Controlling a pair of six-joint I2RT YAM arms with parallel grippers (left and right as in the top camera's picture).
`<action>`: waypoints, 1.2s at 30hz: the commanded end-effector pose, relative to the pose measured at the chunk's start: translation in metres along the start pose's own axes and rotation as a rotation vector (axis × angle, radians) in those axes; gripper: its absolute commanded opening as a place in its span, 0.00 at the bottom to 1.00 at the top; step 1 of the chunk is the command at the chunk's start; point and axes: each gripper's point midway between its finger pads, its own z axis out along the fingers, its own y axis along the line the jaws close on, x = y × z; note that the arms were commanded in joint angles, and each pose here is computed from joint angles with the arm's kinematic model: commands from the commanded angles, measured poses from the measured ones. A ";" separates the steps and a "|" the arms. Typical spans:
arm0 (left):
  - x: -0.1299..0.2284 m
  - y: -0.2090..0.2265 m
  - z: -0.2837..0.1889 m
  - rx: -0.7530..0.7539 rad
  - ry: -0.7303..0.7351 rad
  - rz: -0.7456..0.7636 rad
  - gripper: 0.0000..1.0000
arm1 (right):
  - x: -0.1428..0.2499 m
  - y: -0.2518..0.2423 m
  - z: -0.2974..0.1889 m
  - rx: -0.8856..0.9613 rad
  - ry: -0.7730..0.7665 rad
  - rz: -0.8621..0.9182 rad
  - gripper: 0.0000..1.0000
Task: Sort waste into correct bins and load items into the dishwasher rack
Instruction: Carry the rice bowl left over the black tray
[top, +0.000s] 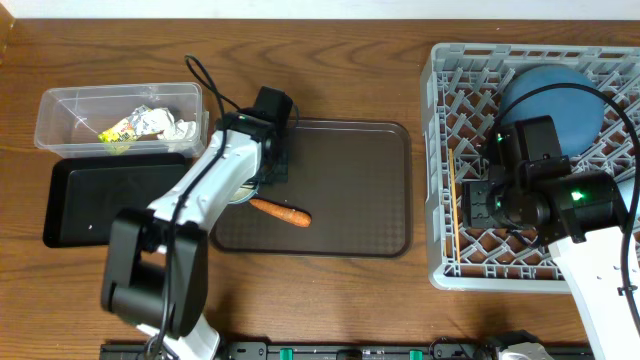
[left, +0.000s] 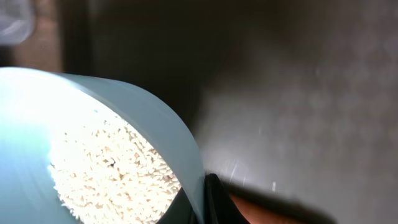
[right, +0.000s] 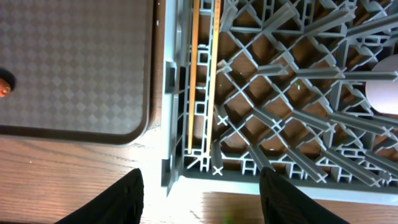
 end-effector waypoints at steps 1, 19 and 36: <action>0.004 0.009 -0.021 -0.010 -0.023 -0.008 0.06 | 0.003 -0.006 0.002 0.018 0.015 0.005 0.58; 0.007 0.080 -0.069 0.227 -0.038 -0.288 0.06 | 0.004 -0.009 0.002 0.039 0.021 0.004 0.56; -0.018 0.172 -0.066 0.640 -0.183 -0.581 0.06 | 0.007 -0.010 0.002 0.040 0.032 0.005 0.53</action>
